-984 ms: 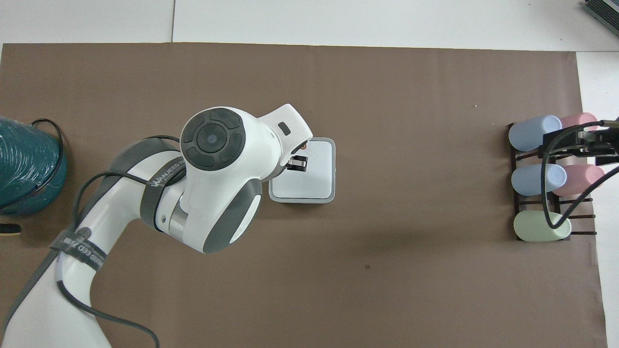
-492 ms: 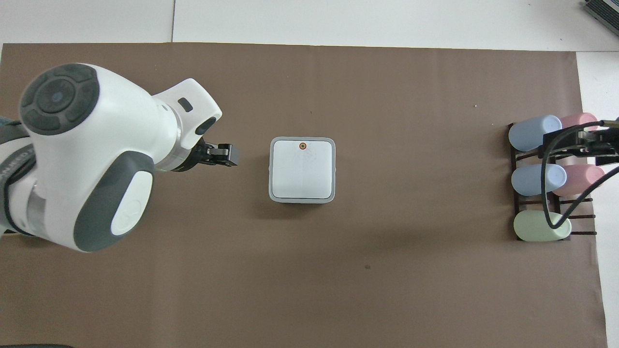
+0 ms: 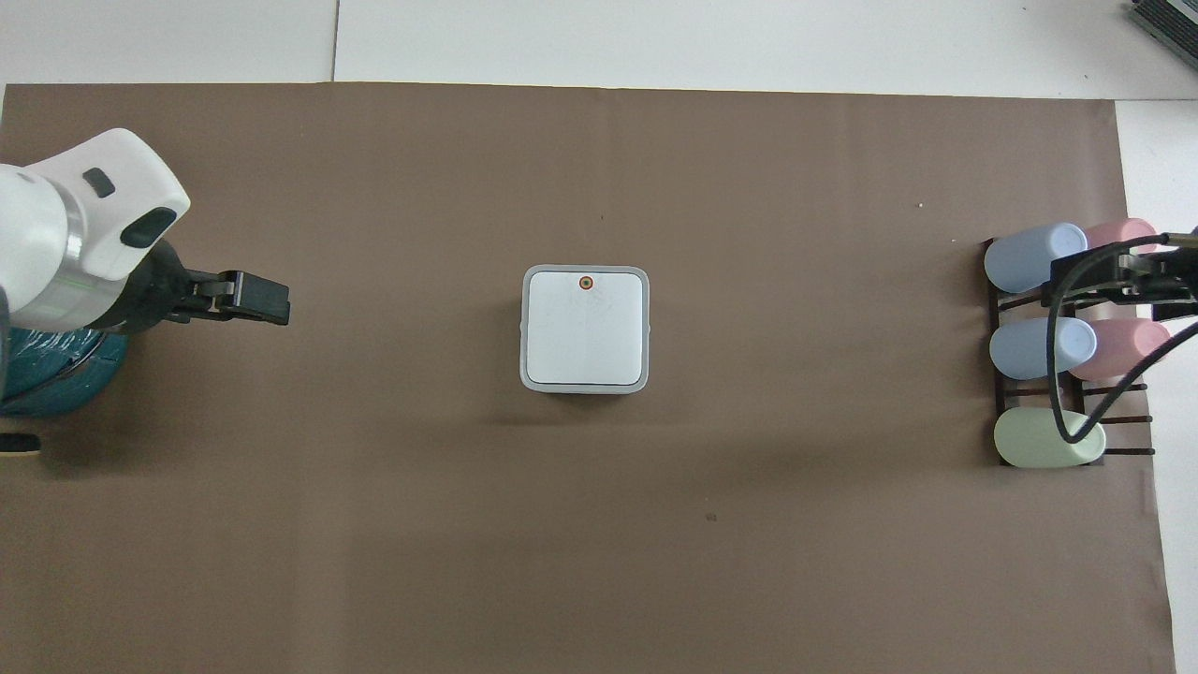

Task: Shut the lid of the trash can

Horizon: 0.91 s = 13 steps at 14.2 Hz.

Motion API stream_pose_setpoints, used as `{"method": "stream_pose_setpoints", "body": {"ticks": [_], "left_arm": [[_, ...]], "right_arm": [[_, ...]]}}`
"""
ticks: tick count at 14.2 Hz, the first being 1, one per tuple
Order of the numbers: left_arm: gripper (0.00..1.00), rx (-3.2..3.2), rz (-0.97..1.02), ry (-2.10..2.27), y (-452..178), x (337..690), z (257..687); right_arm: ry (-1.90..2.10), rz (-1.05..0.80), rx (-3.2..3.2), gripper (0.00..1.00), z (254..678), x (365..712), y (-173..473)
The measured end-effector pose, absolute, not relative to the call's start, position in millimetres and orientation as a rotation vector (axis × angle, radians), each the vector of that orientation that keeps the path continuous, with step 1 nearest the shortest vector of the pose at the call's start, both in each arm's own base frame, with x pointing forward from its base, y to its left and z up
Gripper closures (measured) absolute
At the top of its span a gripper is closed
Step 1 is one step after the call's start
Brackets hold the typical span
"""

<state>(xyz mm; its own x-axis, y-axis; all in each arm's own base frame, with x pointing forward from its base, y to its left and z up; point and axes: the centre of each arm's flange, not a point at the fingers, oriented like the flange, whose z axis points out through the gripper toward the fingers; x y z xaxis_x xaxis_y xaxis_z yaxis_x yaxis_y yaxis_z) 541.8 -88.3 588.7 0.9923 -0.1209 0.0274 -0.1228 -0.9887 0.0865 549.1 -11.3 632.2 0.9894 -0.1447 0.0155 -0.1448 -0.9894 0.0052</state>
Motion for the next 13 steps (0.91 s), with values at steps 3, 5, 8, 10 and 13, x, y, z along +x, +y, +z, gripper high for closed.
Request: {"method": "stream_pose_setpoints", "body": {"ticks": [3, 5, 8, 10, 13], "left_arm": [[0.00, 3.066, 0.038, -0.177, -46.8, 541.6, 602.1], [0.00, 3.069, 0.045, -0.143, -28.5, 540.3, 619.5], [0.00, 3.076, 0.038, -0.122, 10.4, 537.5, 643.4], [0.00, 3.077, -0.002, -0.113, 28.7, 537.0, 647.4], [0.00, 3.075, -0.041, -0.119, 29.6, 535.5, 653.8]], "right_arm": [[-0.227, 0.024, 3.127, 0.00, 632.2, 549.1, -11.3], [-0.227, 0.024, 3.127, 0.00, 632.2, 549.1, -11.3], [-0.227, 0.024, 3.127, 0.00, 632.2, 549.1, -11.3], [-0.227, 0.024, 3.127, 0.00, 632.2, 549.1, -11.3], [-0.227, 0.024, 3.127, 0.00, 632.2, 549.1, -11.3]]}}
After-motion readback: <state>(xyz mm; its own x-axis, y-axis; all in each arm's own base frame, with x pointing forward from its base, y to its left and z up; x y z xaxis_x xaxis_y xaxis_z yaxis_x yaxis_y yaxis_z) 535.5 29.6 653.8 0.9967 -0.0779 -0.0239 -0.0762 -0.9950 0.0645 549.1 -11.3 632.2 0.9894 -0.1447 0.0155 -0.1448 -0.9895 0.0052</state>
